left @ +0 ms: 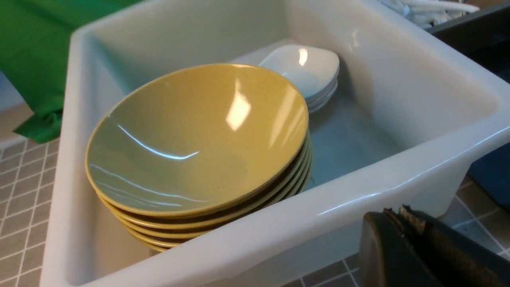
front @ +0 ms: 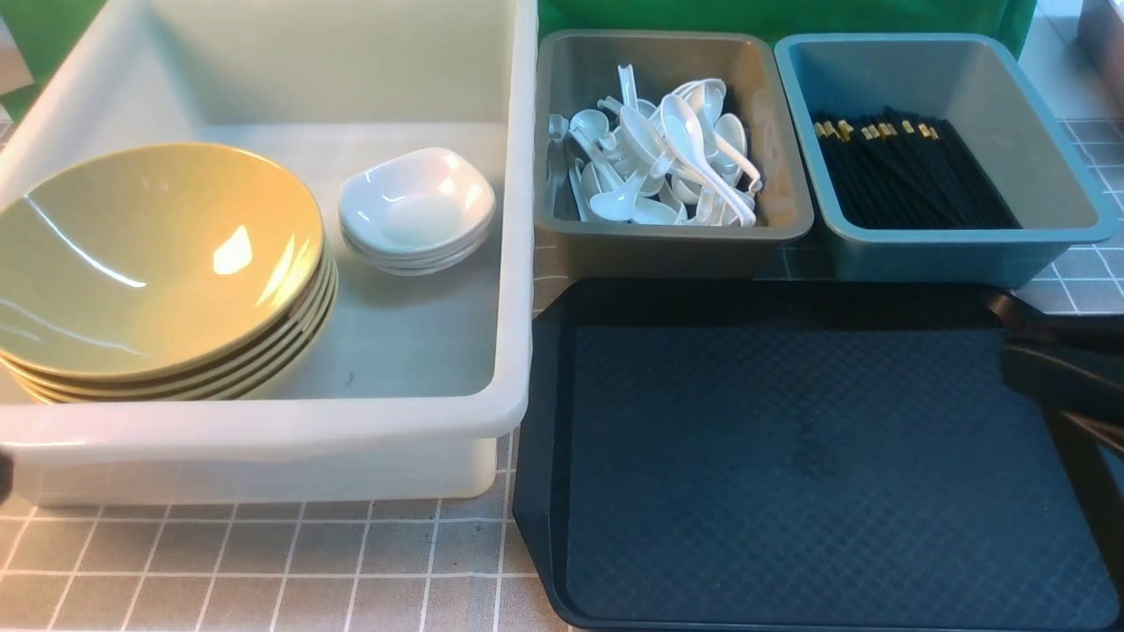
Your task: On grey table put chopsticks spoon bowls plates into blue grey white boxes.
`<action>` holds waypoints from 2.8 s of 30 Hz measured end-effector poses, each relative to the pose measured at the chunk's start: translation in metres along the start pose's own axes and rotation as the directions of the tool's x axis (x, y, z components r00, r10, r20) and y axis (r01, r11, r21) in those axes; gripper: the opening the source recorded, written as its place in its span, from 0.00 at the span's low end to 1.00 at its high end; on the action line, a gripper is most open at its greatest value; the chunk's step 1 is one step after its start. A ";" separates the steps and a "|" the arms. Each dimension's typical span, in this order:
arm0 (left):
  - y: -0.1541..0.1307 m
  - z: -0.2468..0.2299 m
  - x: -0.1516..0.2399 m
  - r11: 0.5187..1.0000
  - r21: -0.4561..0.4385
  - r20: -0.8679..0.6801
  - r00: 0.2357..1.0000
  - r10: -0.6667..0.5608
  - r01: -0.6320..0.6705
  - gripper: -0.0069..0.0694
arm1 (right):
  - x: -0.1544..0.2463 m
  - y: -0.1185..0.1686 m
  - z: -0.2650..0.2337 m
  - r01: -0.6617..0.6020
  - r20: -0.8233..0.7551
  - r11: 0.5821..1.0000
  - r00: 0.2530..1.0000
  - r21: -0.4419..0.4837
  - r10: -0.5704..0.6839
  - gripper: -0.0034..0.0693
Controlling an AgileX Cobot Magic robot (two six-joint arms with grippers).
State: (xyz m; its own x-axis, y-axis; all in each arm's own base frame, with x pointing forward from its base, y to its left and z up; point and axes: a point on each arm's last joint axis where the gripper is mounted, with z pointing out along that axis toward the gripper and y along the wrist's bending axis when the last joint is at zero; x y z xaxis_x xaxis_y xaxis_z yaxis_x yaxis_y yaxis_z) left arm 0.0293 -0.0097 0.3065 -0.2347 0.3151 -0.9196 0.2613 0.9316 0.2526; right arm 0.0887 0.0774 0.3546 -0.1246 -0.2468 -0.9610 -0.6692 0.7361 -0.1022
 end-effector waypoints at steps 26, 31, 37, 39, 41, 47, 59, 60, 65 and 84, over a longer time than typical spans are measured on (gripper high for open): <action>-0.008 -0.007 0.027 0.999 -0.019 0.068 0.997 -0.034 0.035 0.08 | 0.007 0.001 -0.007 -0.010 0.072 1.000 0.997 0.013 0.009 0.16; -0.008 -0.007 0.027 0.999 -0.019 0.068 0.997 -0.034 0.035 0.08 | 0.020 -0.001 -0.012 0.013 0.071 0.999 0.997 0.039 -0.016 0.15; -0.008 -0.007 0.027 0.999 -0.019 0.068 0.997 -0.034 0.035 0.08 | 0.073 -0.012 -0.024 -0.077 0.039 0.968 0.997 0.239 0.070 0.05; -0.008 -0.007 0.027 0.999 -0.019 0.068 0.997 -0.034 0.035 0.08 | 0.095 -0.016 -0.026 -0.135 0.029 0.936 0.991 0.326 0.133 0.05; -0.008 -0.007 0.027 0.999 -0.019 0.068 0.997 -0.034 0.035 0.08 | 0.117 -0.019 -0.028 -0.187 0.032 0.888 0.981 0.420 0.191 0.05; -0.008 -0.007 0.027 0.999 -0.019 0.068 0.997 -0.034 0.035 0.08 | 0.163 -0.018 -0.031 -0.237 0.040 0.795 0.965 0.558 0.259 0.05; -0.009 -0.007 0.027 0.999 -0.016 0.061 0.998 -0.035 0.036 0.08 | 0.197 -0.018 -0.034 -0.259 0.041 0.677 0.946 0.689 0.321 0.05; -0.009 -0.007 0.027 0.999 -0.016 0.061 0.998 -0.035 0.036 0.08 | 0.197 -0.018 -0.034 -0.259 0.041 0.677 0.947 0.689 0.320 0.05; -0.009 -0.007 0.027 0.999 -0.016 0.061 0.997 -0.039 0.040 0.08 | 0.197 -0.018 -0.034 -0.260 0.042 0.677 0.946 0.689 0.320 0.05; -0.009 -0.007 0.027 0.999 -0.016 0.061 0.997 -0.036 0.037 0.08 | 0.197 -0.018 -0.034 -0.258 0.040 0.677 0.947 0.689 0.320 0.05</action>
State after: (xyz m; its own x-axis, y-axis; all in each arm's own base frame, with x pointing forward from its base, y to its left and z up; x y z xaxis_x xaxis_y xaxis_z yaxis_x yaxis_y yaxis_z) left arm 0.0139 -0.0078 0.2816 -0.1863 0.2699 -0.9447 0.2373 0.9454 0.2233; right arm 0.0513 -0.0062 0.1757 -0.3026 0.0267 -0.9528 0.0841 0.9965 0.0013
